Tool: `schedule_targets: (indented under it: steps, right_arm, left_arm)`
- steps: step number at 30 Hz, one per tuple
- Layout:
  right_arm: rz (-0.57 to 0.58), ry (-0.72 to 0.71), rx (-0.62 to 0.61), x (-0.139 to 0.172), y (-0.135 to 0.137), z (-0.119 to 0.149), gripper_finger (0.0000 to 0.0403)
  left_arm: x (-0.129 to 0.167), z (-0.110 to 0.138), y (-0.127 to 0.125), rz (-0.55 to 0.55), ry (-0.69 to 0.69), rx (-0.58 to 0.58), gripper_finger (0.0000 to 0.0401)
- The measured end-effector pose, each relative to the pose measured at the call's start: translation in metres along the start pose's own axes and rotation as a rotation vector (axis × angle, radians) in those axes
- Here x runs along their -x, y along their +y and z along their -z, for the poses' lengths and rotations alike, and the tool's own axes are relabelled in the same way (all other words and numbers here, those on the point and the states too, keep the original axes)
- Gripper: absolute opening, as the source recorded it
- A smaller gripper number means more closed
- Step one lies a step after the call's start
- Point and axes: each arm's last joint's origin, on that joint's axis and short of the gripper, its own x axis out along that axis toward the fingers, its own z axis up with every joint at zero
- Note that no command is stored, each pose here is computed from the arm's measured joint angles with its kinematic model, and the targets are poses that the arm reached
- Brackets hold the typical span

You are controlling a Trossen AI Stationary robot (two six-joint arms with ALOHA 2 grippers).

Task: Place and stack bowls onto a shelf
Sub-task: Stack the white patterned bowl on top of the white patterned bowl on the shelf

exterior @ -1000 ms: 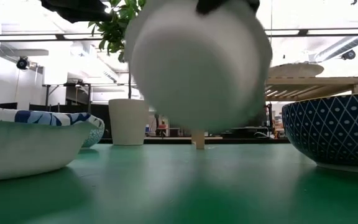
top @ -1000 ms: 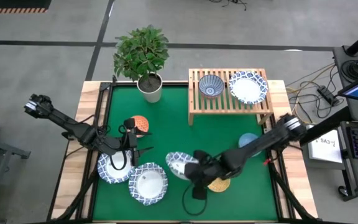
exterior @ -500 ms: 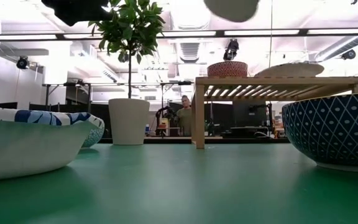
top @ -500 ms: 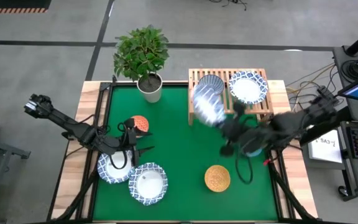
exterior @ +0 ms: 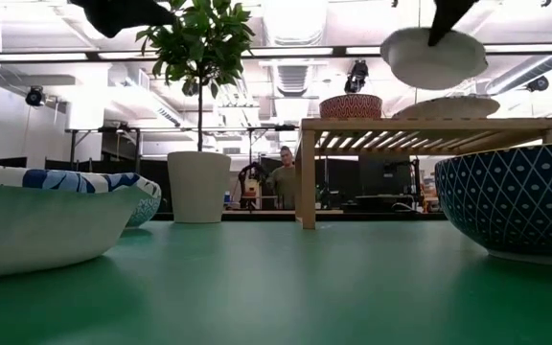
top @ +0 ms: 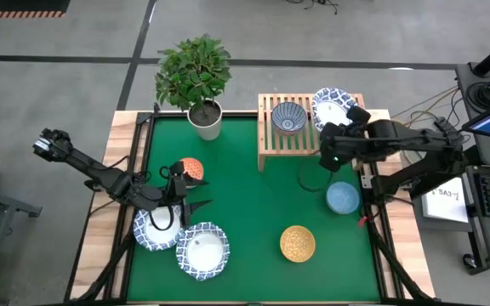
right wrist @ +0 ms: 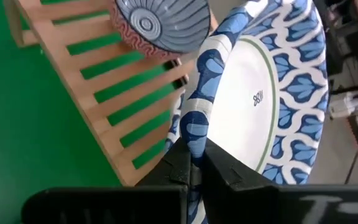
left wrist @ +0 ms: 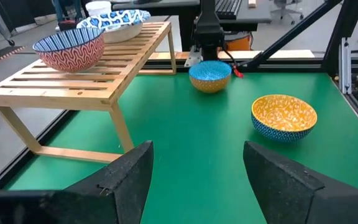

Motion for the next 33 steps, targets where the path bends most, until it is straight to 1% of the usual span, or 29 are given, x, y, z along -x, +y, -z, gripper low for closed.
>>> schedule_targets:
  steps: [4,9,15,18,24,28,33]
  right_arm:
    - [0.040,0.085,-0.020,-0.018,-0.006,-0.006,0.0009]
    - [0.054,0.178,-0.007,-0.038,-0.014,-0.012,0.0009]
    - [0.065,0.240,0.042,-0.053,-0.015,-0.018,0.0011]
    - [0.044,0.265,0.042,-0.059,-0.014,-0.020,0.0028]
    - [0.043,0.294,0.012,-0.066,-0.015,-0.022,0.0082]
    - [0.031,0.295,-0.005,-0.066,-0.015,-0.022,0.0108]
    - [-0.078,0.286,-0.106,-0.057,-0.017,-0.024,0.0129]
  left_arm:
    - [0.000,-0.001,0.000,0.001,-0.007,0.000,0.0232]
    - [0.000,-0.001,0.000,0.001,-0.008,0.003,0.0232]
    - [0.000,-0.001,0.000,0.001,-0.008,0.003,0.0232]
    - [0.000,-0.001,0.000,0.001,-0.007,0.003,0.0232]
    - [0.000,-0.001,0.000,0.001,-0.005,0.001,0.0232]
    - [0.000,0.000,0.000,0.000,-0.002,0.000,0.0232]
    - [0.000,0.000,0.000,0.000,-0.001,0.011,0.0232]
